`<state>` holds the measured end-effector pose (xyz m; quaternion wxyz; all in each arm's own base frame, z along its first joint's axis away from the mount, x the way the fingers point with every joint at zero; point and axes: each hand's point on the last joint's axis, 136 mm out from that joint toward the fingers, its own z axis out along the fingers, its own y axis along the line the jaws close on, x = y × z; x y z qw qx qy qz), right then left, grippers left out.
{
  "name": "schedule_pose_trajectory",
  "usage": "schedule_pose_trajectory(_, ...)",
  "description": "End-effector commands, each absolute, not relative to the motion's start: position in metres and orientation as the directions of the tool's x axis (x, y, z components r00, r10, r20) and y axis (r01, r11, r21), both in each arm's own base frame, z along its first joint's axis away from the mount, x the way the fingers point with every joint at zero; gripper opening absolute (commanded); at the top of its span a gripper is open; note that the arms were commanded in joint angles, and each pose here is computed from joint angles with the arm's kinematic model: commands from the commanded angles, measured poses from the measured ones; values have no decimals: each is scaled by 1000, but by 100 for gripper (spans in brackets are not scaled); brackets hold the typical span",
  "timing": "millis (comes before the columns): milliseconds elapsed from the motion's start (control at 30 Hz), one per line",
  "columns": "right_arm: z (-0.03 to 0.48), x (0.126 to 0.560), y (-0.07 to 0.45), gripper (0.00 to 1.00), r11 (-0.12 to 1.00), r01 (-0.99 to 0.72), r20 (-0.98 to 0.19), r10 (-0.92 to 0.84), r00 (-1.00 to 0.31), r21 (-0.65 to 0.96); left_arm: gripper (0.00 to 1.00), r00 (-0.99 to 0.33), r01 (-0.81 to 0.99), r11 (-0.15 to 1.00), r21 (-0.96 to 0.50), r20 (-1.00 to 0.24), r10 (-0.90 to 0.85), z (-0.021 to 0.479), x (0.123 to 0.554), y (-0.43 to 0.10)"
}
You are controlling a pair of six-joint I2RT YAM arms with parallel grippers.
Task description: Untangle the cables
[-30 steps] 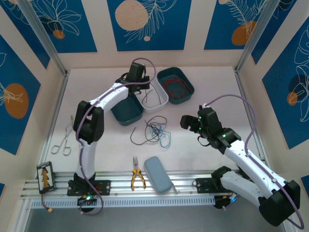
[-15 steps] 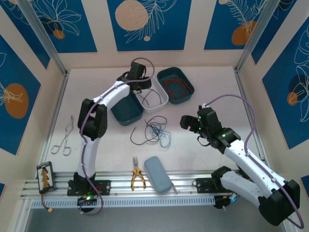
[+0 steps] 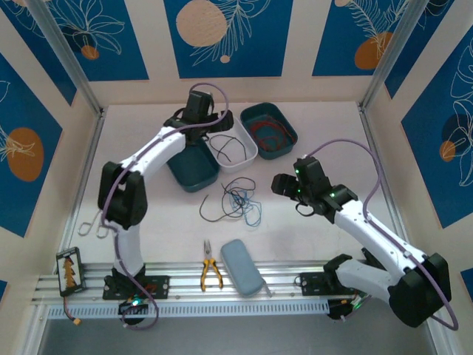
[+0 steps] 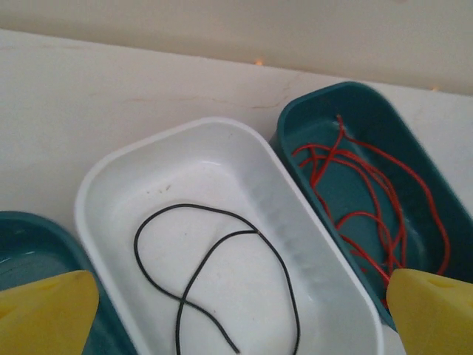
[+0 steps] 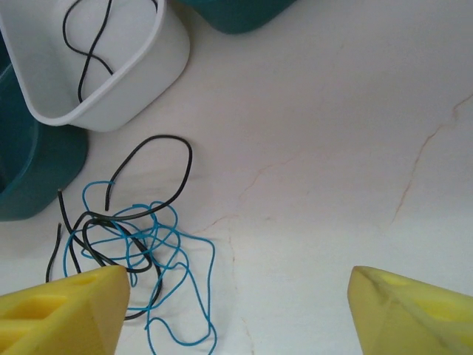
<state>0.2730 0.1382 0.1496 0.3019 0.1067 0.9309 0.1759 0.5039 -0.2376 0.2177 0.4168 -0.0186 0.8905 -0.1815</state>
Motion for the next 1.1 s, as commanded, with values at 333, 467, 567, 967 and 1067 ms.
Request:
schedule_pose_trajectory(333,142,293,222,57,777,96,-255,317,-913,622,100,-402,175,903,-392,-866,-298,283,401,-175)
schedule_pose_trajectory(467,130,295,234,53,777,144,-187,319,-929,612,100,-341,229,892,-390,-890,-302,281,371,-164)
schedule_pose_trajectory(567,122,297,240,48,789,169,-158,318,-935,591,100,-311,258,891,-374,-905,-290,274,353,-156)
schedule_pose_trajectory(967,95,312,256,39,779,220,-91,333,-938,587,100,-409,311,881,-358,-887,-216,210,299,-147)
schedule_pose_trajectory(1067,93,319,253,39,774,236,-88,351,-932,587,100,-423,317,875,-366,-880,-215,202,289,-145)
